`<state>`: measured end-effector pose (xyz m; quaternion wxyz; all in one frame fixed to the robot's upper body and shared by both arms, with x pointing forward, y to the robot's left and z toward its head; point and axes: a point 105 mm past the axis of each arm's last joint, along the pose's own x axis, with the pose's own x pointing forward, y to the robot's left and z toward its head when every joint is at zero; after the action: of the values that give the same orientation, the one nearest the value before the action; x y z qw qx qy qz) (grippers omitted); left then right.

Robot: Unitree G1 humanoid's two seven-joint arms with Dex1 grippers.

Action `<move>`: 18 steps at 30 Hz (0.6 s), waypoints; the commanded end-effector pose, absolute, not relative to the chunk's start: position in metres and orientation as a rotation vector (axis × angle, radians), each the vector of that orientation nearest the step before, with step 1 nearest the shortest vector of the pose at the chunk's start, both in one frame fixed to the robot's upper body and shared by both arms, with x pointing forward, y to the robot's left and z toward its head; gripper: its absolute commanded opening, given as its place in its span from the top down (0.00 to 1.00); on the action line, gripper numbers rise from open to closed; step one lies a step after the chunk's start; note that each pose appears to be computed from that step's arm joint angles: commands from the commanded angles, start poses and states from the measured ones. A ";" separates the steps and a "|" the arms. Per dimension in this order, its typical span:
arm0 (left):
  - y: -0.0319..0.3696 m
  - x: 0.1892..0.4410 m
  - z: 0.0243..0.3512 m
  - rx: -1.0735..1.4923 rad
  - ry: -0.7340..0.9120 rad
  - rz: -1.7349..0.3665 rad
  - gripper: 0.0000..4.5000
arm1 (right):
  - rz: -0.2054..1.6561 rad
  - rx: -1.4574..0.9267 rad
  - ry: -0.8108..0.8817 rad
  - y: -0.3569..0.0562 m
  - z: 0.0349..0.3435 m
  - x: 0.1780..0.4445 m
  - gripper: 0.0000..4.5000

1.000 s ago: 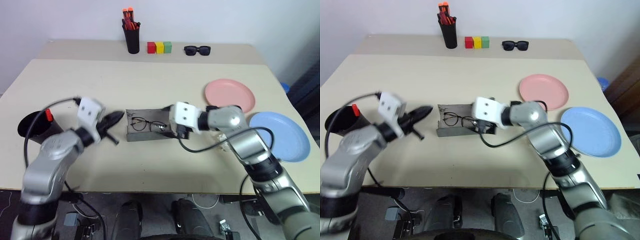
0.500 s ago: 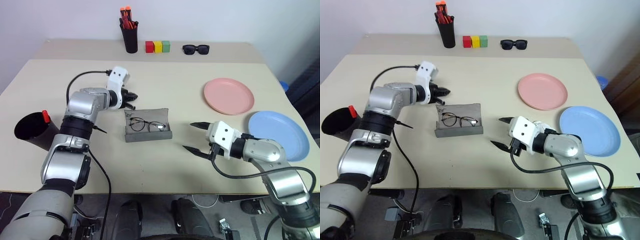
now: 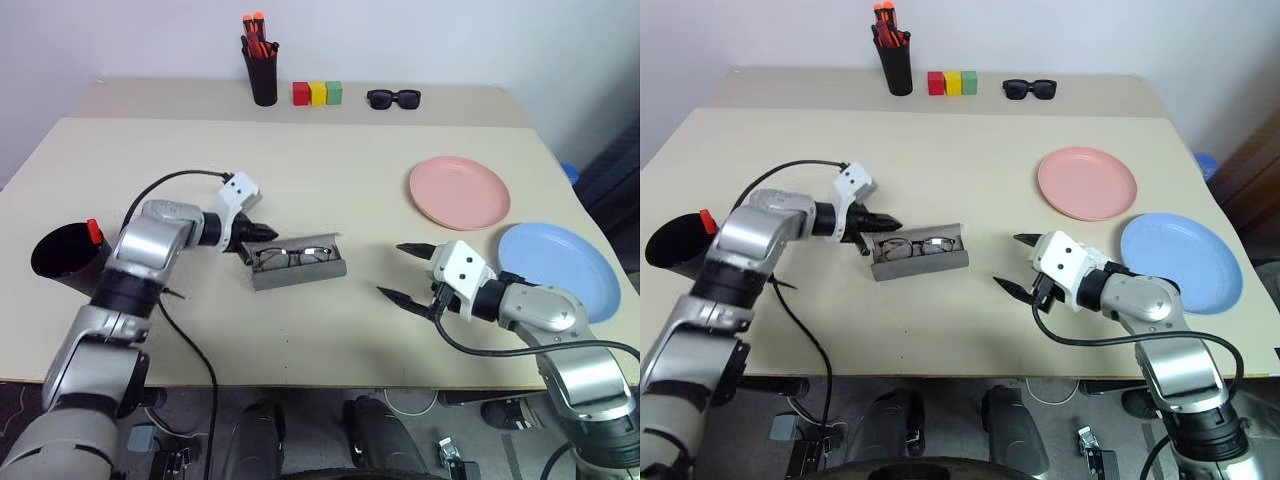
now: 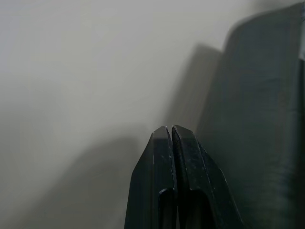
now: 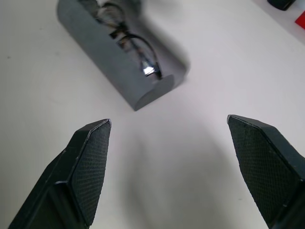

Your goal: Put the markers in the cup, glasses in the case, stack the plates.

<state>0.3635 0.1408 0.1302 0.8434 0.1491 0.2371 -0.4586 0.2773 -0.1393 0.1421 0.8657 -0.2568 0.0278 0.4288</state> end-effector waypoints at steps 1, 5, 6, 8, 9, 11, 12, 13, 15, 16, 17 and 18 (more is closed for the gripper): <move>0.134 0.350 0.147 0.384 0.391 -1.021 0.99 | 0.895 -0.547 0.011 -0.137 0.154 0.283 0.12; 0.130 0.334 0.146 0.436 0.327 -1.061 0.99 | 0.882 -0.550 0.011 -0.137 0.154 0.293 0.12; 0.130 0.331 0.146 0.452 0.314 -1.068 0.99 | 0.873 -0.554 0.012 -0.138 0.155 0.296 0.12; 0.128 0.329 0.149 0.461 0.254 -1.060 0.99 | 0.841 -0.565 0.024 -0.143 0.156 0.306 0.12; 0.128 0.329 0.151 0.460 0.233 -1.054 0.99 | 0.830 -0.569 0.030 -0.144 0.157 0.309 0.12; 0.128 0.333 0.159 0.453 0.161 -1.006 0.99 | 0.758 -0.607 0.073 -0.155 0.155 0.326 0.12; 0.129 0.335 0.164 0.460 0.109 -0.970 0.99 | 0.700 -0.634 0.098 -0.163 0.154 0.338 0.12; 0.129 0.336 0.168 0.470 0.060 -0.941 0.99 | 0.639 -0.667 0.117 -0.172 0.154 0.349 0.12; 0.126 0.332 0.176 0.481 -0.035 -0.917 0.99 | 0.515 -0.728 0.163 -0.192 0.151 0.371 0.12; 0.124 0.328 0.180 0.472 -0.075 -0.915 0.99 | 0.468 -0.763 0.187 -0.200 0.149 0.379 0.12; 0.122 0.324 0.183 0.453 -0.105 -0.910 0.99 | 0.430 -0.804 0.213 -0.208 0.145 0.386 0.12; 0.121 0.321 0.185 0.434 -0.128 -0.905 0.99 | 0.403 -0.835 0.234 -0.214 0.142 0.391 0.12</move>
<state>0.3273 0.1226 0.1624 0.8734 0.2037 -0.0060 -0.4423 0.3830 -0.2016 0.1378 0.8966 -0.3637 0.1116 0.2266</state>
